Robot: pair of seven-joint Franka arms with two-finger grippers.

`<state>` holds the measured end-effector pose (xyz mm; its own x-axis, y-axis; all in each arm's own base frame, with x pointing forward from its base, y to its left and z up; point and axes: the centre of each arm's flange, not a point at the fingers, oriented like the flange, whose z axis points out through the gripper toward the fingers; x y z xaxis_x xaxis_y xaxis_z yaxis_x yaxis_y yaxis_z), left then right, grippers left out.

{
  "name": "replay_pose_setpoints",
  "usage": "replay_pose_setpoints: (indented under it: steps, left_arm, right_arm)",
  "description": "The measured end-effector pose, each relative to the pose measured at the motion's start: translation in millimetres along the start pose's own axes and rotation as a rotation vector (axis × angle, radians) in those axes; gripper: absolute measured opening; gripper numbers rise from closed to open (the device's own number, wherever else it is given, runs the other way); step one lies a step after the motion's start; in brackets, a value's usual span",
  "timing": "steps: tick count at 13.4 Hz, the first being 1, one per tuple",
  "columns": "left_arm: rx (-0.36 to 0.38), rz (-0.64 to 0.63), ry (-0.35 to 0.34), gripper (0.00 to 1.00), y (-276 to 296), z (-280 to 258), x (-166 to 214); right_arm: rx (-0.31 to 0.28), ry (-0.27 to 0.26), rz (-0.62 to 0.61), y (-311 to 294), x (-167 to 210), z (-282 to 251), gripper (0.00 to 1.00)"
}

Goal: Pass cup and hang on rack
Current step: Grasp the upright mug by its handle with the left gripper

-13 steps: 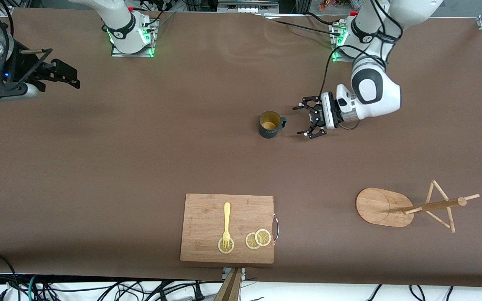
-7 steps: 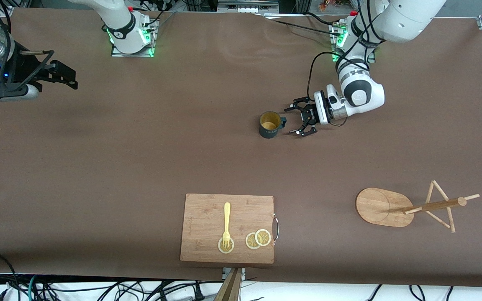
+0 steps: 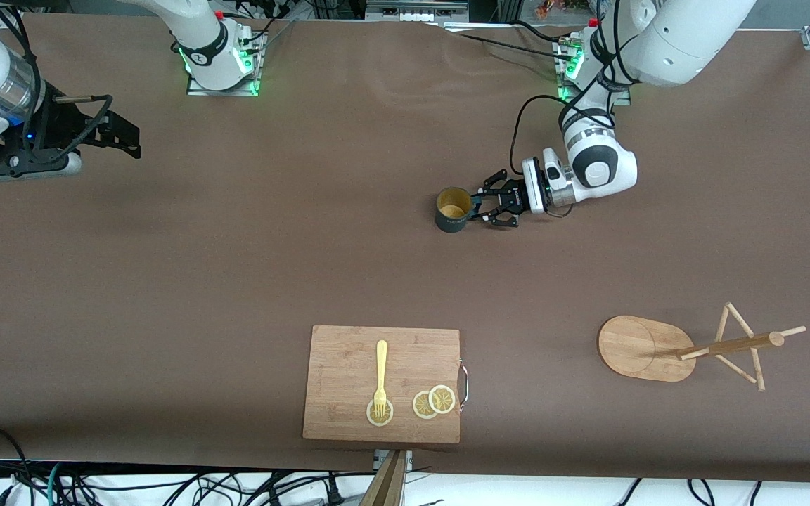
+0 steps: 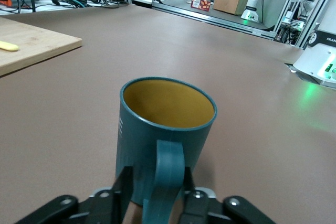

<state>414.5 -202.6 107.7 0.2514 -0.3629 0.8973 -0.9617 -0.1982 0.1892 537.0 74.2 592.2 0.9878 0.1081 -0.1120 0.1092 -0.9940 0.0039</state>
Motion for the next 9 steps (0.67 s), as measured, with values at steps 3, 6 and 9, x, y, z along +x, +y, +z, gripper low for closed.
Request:
replay_pose_setpoints:
  steps: [3, 6, 9]
  left_arm:
    - [0.002, 0.017, 0.014, 0.21, -4, 1, 2]
    - [0.020, -0.009, 0.028, 0.21, -17, -10, 12]
    - [-0.030, -0.067, -0.040, 0.21, -45, -55, 44]
  right_arm:
    - [0.000, -0.001, 0.000, 15, 1, 1, 1.00]
    - [0.006, -0.005, 0.000, 20, 0, 1, 1.00]
    - [0.021, -0.024, -0.005, 16, -2, 3, 1.00]
